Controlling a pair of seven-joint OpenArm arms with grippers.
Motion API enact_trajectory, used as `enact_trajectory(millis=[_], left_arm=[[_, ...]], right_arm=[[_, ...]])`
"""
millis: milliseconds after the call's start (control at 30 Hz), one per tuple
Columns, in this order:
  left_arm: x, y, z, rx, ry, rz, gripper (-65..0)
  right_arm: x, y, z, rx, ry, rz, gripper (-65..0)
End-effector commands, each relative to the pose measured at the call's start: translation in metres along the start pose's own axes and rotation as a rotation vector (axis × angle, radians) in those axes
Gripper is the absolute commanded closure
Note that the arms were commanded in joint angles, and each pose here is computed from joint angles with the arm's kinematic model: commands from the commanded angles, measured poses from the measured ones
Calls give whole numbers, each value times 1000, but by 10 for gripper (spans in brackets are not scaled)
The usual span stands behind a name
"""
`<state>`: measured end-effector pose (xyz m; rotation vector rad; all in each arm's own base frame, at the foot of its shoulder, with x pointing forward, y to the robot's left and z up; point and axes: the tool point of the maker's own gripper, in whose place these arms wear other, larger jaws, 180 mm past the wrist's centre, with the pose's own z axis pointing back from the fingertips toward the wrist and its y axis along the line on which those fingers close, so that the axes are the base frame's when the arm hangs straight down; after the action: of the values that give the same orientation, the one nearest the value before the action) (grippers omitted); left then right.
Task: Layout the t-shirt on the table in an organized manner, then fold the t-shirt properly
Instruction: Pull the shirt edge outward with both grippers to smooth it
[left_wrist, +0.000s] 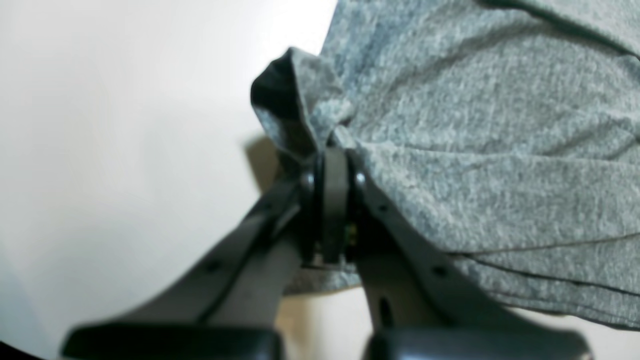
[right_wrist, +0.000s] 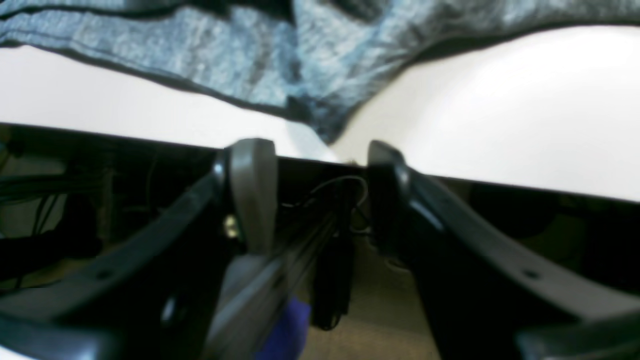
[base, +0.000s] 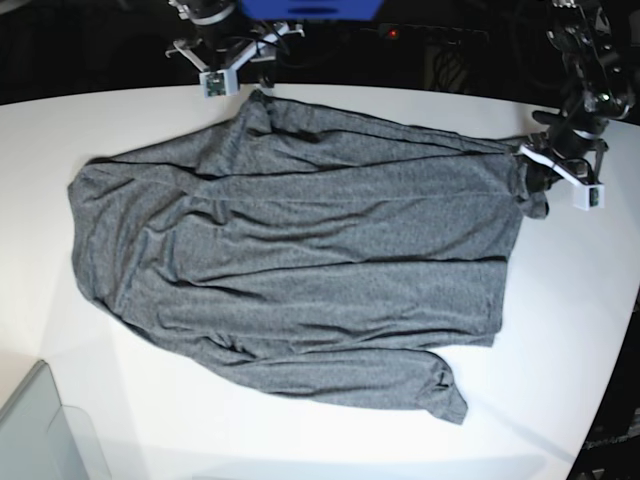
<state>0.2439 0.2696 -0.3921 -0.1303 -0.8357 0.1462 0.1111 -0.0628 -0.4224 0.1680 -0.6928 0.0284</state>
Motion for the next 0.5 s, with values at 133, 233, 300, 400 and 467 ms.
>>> enact_trajectory(millis=[133, 233, 300, 400, 467], left_arm=[[13, 2, 3, -2, -43, -11, -2], [7, 2, 5, -3, -30, -4, -2], [7, 2, 5, -1, -29, -7, -2], [7, 2, 5, -3, -30, -5, -2], [6, 2, 5, 0, -27, -7, -2]], right_arm=[[13, -44, 4, -109, -45, 6, -326], [28, -77, 3, -178, -78, 34, -327], [44, -87, -3, -186, -108, 76, -327], [71, -101, -8, -195, -161, 143, -327], [88, -106, -11, -200, -197, 169, -336]])
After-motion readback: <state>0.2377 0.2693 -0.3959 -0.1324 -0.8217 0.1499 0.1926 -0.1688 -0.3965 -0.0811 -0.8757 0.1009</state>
